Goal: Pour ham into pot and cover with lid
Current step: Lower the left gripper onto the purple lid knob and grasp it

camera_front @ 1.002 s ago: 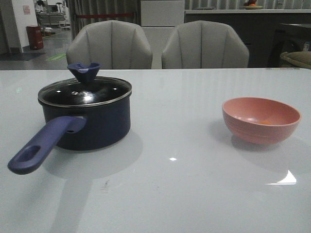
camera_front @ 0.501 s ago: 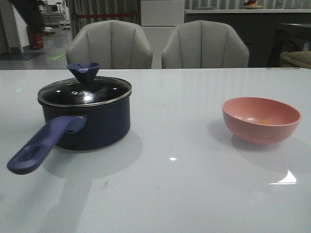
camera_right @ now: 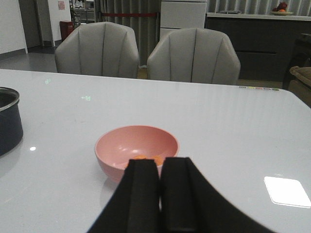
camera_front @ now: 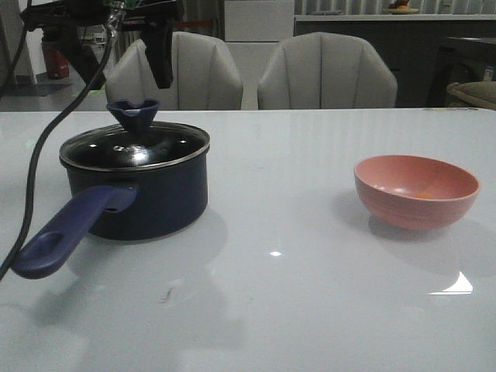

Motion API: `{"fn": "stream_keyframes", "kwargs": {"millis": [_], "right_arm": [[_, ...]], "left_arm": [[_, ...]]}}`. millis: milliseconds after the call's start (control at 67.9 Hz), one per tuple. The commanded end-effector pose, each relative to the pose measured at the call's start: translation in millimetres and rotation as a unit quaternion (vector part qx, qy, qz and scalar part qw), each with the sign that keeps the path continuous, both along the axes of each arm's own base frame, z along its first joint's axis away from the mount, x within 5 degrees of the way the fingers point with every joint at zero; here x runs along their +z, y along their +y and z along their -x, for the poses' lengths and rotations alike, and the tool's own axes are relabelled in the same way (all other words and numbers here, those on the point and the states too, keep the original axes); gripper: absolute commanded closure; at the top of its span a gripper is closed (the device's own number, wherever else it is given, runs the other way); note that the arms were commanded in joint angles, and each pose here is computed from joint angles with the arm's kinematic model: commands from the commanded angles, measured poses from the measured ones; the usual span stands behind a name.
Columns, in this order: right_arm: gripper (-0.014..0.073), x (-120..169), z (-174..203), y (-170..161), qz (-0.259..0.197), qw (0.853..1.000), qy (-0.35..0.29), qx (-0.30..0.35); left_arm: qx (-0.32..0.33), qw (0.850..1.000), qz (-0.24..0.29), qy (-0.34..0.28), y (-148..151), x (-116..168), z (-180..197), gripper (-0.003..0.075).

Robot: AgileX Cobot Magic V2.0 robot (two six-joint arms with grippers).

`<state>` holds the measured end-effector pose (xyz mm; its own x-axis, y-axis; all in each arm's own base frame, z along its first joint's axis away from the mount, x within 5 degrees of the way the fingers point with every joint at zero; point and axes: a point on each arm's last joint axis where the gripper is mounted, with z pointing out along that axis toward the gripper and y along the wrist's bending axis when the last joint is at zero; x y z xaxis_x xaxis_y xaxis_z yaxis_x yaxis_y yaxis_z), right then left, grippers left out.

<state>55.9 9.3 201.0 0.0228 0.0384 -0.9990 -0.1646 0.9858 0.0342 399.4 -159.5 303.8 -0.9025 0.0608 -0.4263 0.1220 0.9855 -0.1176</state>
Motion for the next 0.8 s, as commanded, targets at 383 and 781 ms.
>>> {"fn": "stream_keyframes", "kwargs": {"millis": [383,781], "right_arm": [[0.0433,10.4,2.3,-0.7,-0.008,0.999,-0.054,-0.003],[0.0433,10.4,2.3,-0.7,-0.008,0.999,-0.054,-0.003]], "left_arm": [[0.031,0.999,0.019,-0.013,-3.8,5.5,-7.1,0.0113],[0.031,0.999,0.021,-0.013,-5.5,0.5,-10.4,0.0325]]}}
